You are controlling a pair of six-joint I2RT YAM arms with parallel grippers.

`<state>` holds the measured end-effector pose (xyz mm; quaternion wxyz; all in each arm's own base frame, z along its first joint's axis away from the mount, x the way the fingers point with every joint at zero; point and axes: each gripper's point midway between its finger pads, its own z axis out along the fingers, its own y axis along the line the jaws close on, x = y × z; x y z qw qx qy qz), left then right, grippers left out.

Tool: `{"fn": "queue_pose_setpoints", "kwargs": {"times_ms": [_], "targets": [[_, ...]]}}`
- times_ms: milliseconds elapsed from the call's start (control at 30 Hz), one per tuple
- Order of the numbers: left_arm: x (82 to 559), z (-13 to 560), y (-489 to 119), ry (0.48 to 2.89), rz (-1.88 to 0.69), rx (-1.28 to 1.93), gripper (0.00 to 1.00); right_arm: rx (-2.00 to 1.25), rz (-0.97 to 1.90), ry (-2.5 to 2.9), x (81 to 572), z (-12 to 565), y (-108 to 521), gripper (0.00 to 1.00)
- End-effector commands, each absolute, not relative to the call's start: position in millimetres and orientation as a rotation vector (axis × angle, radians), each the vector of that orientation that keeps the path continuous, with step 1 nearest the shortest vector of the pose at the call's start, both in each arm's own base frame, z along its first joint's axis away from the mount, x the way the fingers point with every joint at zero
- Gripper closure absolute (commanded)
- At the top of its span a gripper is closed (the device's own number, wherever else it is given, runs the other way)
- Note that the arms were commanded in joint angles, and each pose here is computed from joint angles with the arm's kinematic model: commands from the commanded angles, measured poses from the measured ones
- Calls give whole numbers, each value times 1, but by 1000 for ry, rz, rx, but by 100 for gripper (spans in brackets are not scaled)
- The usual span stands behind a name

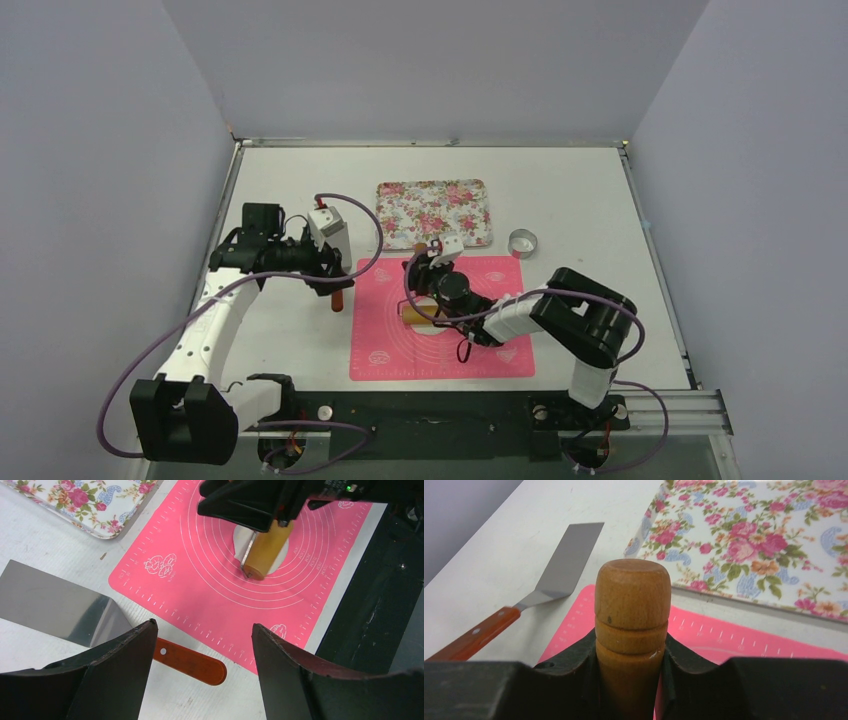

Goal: Roll out the dumpling wrappers from the dough
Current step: Flatten out the dough on the work surface.

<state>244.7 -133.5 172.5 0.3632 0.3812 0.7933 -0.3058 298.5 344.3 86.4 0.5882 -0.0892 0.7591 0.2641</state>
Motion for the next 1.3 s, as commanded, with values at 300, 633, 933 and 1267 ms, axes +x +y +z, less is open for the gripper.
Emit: {"fn": "queue_pose_setpoints", "kwargs": {"times_ms": [300, 633, 933, 1267], "targets": [[250, 189, -137, 1991, -790, 1003, 32, -443, 240, 2094, 300, -34, 285, 100], [252, 191, -139, 1985, -798, 1010, 32, -473, 212, 2154, 249, -48, 267, 100], [256, 193, -139, 1985, -796, 1007, 32, -460, 174, 2100, 308, -36, 281, 100], [257, 196, -140, 1972, -797, 1008, 32, -488, 132, 2125, 275, -43, 264, 100]]}}
